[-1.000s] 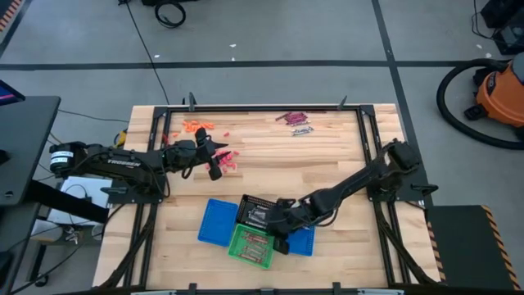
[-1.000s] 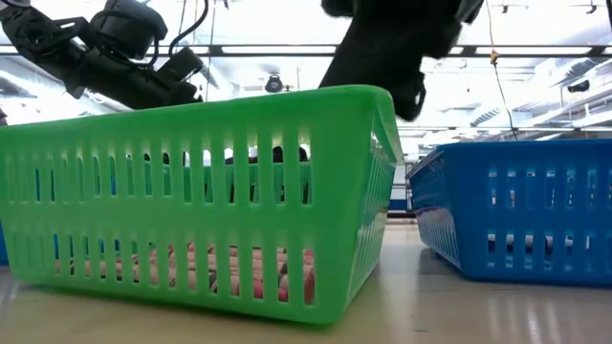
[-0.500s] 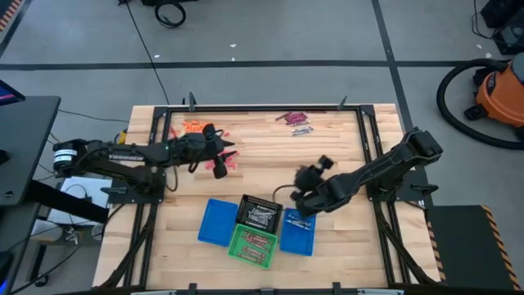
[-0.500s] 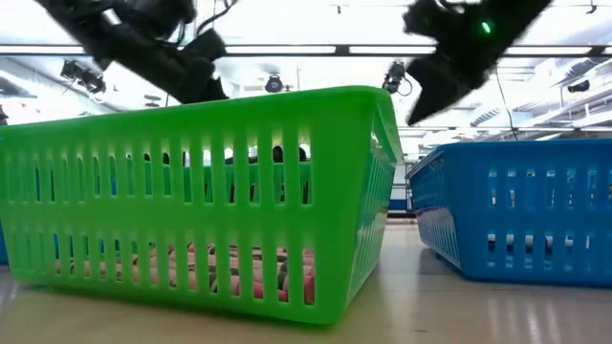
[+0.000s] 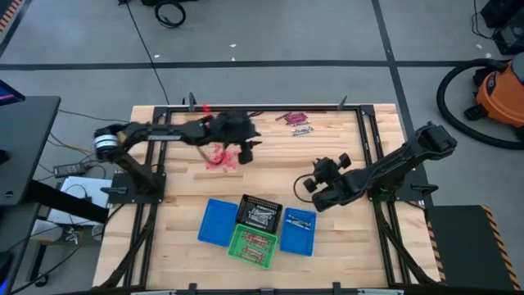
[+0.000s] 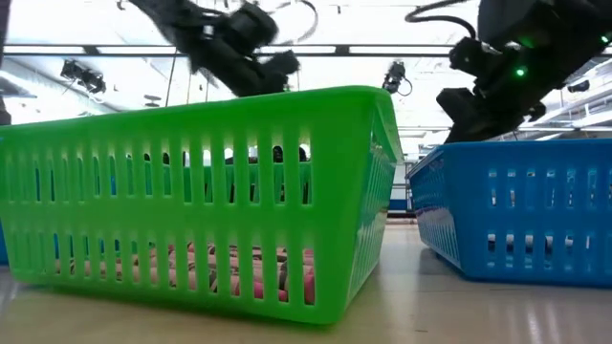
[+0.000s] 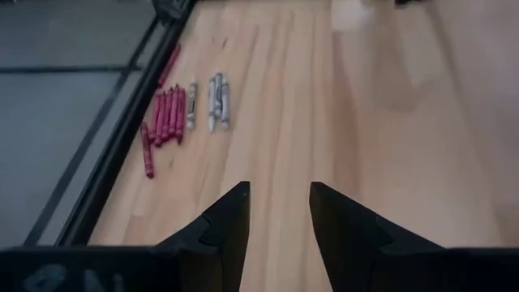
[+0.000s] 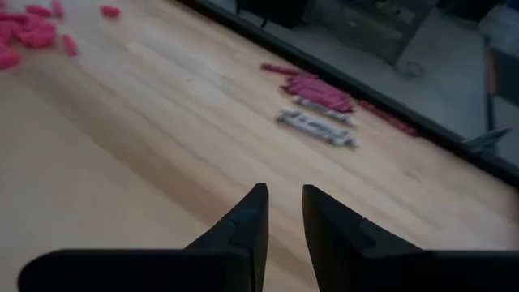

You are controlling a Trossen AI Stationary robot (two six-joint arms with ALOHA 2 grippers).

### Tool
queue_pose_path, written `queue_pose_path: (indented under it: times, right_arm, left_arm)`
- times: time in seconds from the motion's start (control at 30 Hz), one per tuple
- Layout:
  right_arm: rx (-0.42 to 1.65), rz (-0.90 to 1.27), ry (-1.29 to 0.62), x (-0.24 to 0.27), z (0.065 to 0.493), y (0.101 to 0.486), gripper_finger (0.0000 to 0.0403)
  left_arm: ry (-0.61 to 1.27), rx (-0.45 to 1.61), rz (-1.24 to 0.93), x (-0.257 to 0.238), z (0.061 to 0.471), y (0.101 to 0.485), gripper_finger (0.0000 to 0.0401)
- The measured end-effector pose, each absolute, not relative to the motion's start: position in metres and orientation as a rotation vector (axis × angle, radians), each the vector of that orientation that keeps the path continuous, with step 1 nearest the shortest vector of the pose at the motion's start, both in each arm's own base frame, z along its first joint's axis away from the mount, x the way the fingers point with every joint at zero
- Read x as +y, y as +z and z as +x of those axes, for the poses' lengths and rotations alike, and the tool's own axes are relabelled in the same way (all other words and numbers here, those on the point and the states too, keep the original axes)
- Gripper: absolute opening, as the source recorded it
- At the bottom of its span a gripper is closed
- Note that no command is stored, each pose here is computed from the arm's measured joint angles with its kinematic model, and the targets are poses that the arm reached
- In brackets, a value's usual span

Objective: Sort crayons
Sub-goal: Put the white crayon into the right blue bin

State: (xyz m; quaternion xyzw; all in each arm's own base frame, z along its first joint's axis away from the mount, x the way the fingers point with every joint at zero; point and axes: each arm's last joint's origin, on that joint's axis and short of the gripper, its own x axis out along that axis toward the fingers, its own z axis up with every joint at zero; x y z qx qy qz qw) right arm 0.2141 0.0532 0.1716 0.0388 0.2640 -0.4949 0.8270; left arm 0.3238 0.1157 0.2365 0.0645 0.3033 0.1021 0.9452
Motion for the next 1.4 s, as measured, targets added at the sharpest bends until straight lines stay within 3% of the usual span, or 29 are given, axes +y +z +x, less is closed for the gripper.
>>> queue_pose_path:
  times: [0.17, 0.43, 0.7, 0.9, 1.17, 1.4]
  right_arm:
    - [0.545, 0.056, -1.100, 0.043, 0.190, 0.169, 0.0072]
    - [0.547, 0.119, -1.117, 0.027, 0.157, 0.160, 0.0048]
    - [0.662, 0.116, -0.992, 0.017, 0.162, 0.166, 0.0035]
    - [0.843, 0.016, -0.843, -0.018, 0.173, 0.173, 0.0033]
    - [0.738, 0.024, -0.607, -0.081, 0.191, 0.186, 0.0035]
    - [0.856, 0.006, -0.534, -0.128, 0.209, 0.192, 0.0077]
  left_arm:
    - [0.163, 0.729, 0.129, 0.135, 0.361, 0.228, 0.0141]
    - [0.128, 0.744, 0.106, 0.154, 0.407, 0.220, 0.0141]
    - [0.101, 0.817, 0.110, 0.164, 0.437, 0.214, 0.0141]
    - [0.086, 0.699, 0.128, 0.166, 0.428, 0.207, 0.0141]
    - [0.127, 0.578, 0.143, 0.157, 0.397, 0.212, 0.0141]
    - [0.179, 0.510, 0.171, 0.149, 0.360, 0.218, 0.0141]
